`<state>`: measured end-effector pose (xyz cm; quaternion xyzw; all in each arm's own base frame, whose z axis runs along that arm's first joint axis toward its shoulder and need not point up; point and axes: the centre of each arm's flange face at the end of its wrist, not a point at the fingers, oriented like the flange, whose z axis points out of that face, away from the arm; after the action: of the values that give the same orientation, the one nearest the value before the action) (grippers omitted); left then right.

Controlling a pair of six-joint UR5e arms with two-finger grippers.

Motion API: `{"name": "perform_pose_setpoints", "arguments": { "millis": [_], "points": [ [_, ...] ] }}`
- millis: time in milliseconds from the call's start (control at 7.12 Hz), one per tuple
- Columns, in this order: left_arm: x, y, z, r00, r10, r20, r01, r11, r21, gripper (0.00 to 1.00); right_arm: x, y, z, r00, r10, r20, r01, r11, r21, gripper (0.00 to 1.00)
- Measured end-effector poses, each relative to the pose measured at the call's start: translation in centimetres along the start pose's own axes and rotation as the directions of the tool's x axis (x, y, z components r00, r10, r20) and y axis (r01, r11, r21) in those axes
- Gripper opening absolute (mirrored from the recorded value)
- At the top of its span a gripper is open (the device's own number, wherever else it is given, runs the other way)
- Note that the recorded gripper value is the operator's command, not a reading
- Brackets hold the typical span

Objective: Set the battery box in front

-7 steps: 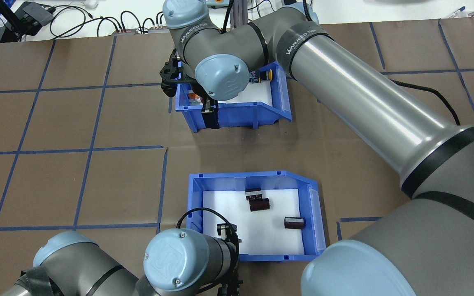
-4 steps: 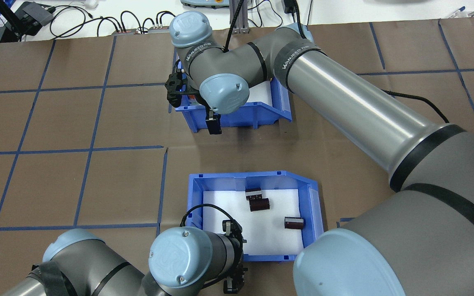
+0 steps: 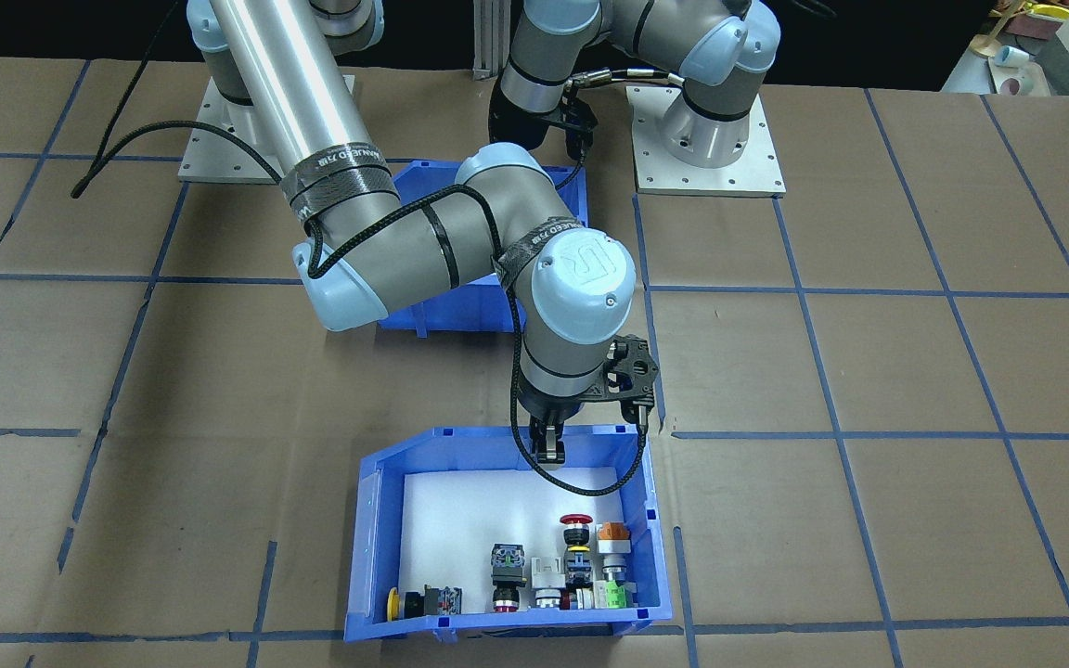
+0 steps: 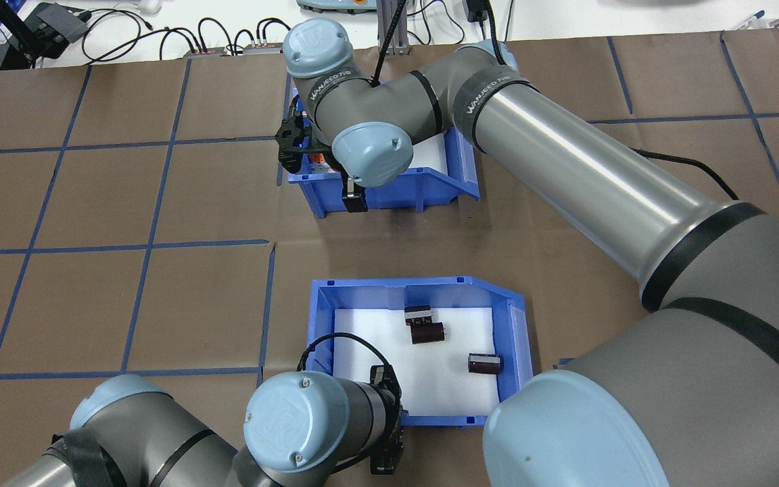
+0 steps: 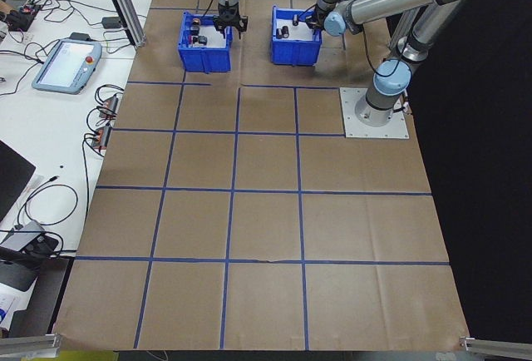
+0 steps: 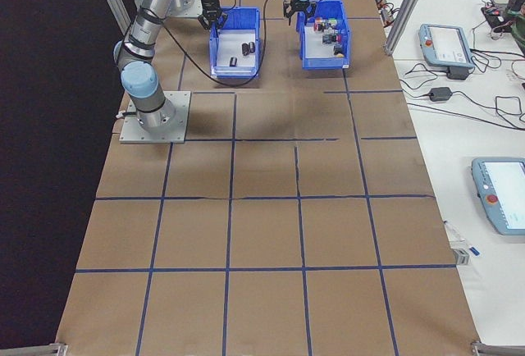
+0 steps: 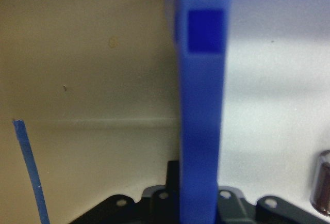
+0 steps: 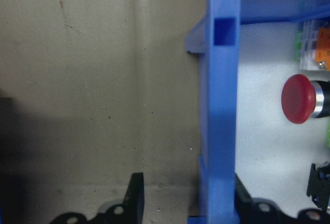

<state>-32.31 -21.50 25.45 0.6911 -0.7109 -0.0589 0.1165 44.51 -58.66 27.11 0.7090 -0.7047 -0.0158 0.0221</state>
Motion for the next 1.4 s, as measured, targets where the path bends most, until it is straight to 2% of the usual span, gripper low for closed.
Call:
{"name": "perform_pose_setpoints", "arguments": {
  "millis": [140,281,421,702,982,1404],
  "points": [
    [0.2,-0.4,-0.8,1.0,0.027,-0.007,-0.027,1.0,0.013,0.0,0.1,0.1,-0.2,1.0,-0.001,-0.006,0.001,1.0,-0.005,0.07],
    [0.8,-1.6,-1.6,0.998,0.057,-0.004,-0.057,0.997,0.048,0.0,0.2,0.1,-0.6,1.0,-0.002,-0.015,0.002,1.0,-0.004,0.05],
    [1.5,-2.9,-2.1,0.997,0.071,0.004,-0.072,0.994,0.081,0.0,0.8,0.4,-1.7,0.999,0.0,-0.034,0.0,1.0,0.002,0.05],
    [2.4,-4.3,-2.8,0.998,0.064,0.007,-0.064,0.993,0.103,0.0,3.0,2.2,-5.4,0.995,0.024,-0.092,-0.023,1.0,0.011,0.05],
    [3.4,-5.1,-3.2,0.998,0.059,0.002,-0.059,0.992,0.11,0.0,5.6,8.5,-8.9,0.994,0.039,-0.104,-0.039,0.999,0.003,0.05],
    [7.7,-8.2,-5.6,0.997,0.081,0.01,-0.081,0.989,0.124,0.0,7.8,20.7,-11.5,0.998,0.024,-0.055,-0.025,0.999,-0.025,0.05]
  ]
}}
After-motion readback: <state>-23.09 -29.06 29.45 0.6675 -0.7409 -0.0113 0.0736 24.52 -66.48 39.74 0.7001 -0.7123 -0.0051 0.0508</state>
